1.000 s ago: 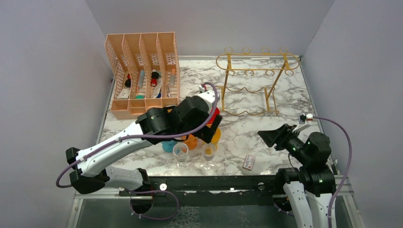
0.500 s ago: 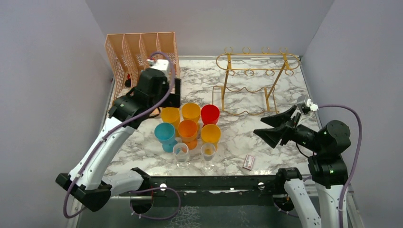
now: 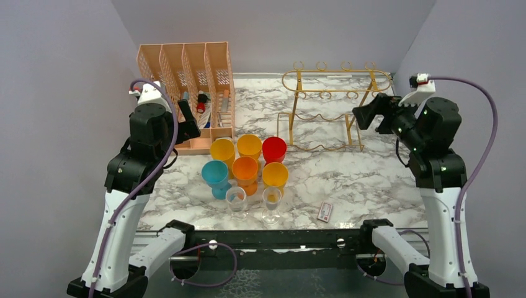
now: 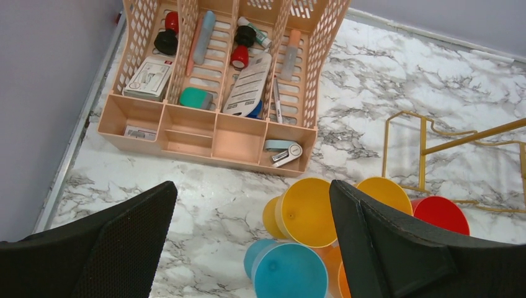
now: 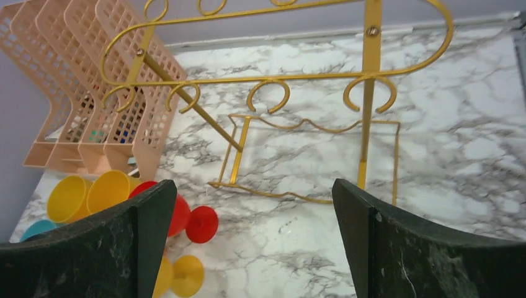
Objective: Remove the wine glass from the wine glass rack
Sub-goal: Reset both arms
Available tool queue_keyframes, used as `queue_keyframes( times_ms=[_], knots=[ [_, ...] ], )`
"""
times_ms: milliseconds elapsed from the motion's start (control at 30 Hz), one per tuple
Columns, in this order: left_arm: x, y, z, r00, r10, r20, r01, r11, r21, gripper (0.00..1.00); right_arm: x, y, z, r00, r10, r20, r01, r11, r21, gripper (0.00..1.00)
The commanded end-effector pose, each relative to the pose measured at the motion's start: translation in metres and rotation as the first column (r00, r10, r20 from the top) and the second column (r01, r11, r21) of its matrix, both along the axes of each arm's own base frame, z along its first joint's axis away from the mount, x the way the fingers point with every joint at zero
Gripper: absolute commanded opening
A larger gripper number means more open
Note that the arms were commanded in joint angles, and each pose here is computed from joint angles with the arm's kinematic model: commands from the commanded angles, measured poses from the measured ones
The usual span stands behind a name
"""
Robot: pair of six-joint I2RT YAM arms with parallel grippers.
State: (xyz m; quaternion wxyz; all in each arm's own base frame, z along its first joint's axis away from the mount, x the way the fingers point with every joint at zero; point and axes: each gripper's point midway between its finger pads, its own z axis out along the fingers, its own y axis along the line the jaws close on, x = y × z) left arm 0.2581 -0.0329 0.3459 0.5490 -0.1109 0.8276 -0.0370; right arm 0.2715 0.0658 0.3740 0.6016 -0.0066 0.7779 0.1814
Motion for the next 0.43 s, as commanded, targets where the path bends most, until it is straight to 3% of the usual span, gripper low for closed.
queue_keyframes(
  times_ms=[0,100,233,400],
  knots=[
    [-0.004,0.004,0.009,0.999,0.019,0.041,-0.018,1.0,-0.021,0.99,-0.026,-0.014,0.064,0.986,-0.046,0.159,0.055,0.997,-0.051,1.0],
    [-0.004,0.001,0.014,0.999,0.008,0.049,-0.007,0.999,-0.033,0.99,-0.041,-0.005,0.089,0.967,0.013,0.254,0.002,0.998,-0.06,1.0],
    [-0.001,-0.001,0.017,0.999,0.002,0.05,0.0,0.999,-0.034,0.99,-0.046,-0.022,0.107,0.953,-0.103,0.283,0.108,0.994,-0.003,0.99],
    [0.002,-0.004,0.014,0.999,-0.01,0.038,0.011,0.999,-0.03,0.99,-0.039,-0.041,0.092,0.947,-0.254,0.198,0.242,0.966,0.087,1.0]
  ],
)
